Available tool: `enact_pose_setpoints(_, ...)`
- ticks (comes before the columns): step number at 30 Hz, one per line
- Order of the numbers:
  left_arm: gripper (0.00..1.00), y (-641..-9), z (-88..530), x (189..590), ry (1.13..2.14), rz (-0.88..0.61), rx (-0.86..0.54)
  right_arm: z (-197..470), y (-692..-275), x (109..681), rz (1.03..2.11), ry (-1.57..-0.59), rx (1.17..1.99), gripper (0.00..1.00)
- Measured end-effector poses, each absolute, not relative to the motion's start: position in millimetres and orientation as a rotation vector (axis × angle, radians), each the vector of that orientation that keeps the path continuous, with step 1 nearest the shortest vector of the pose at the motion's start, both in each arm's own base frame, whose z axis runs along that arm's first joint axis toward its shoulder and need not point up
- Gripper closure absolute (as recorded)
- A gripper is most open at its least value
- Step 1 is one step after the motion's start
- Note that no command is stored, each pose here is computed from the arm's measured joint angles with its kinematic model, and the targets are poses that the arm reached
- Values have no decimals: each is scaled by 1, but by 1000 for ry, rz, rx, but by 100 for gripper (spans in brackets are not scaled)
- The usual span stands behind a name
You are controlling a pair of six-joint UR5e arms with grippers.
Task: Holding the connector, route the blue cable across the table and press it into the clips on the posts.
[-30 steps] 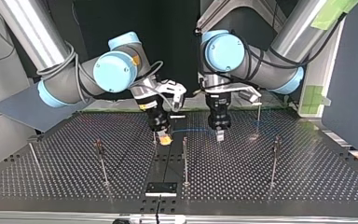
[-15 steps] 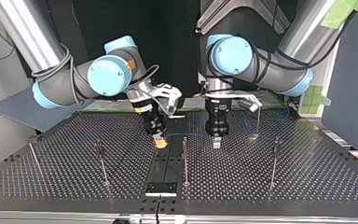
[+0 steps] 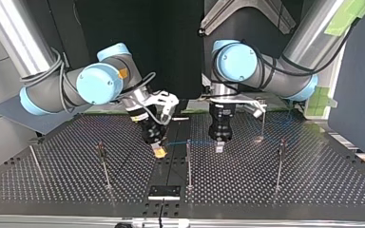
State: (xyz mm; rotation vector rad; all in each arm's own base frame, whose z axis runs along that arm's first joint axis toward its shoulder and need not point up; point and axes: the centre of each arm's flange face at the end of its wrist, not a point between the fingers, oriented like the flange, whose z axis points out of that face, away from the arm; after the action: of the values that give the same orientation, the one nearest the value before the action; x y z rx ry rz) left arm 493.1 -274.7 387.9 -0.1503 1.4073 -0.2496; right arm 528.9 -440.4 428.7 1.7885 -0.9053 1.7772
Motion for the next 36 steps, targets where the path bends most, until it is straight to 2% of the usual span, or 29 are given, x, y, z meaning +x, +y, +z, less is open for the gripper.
enact_pose_setpoints(25,100,-291,378,559,1382,-281,-123,430,-476,502,1765,-939,1742,100)
enact_pose_setpoints(36,100,-271,378,580,1378,-270,-130,428,-491,490,1754,-952,1721,100)
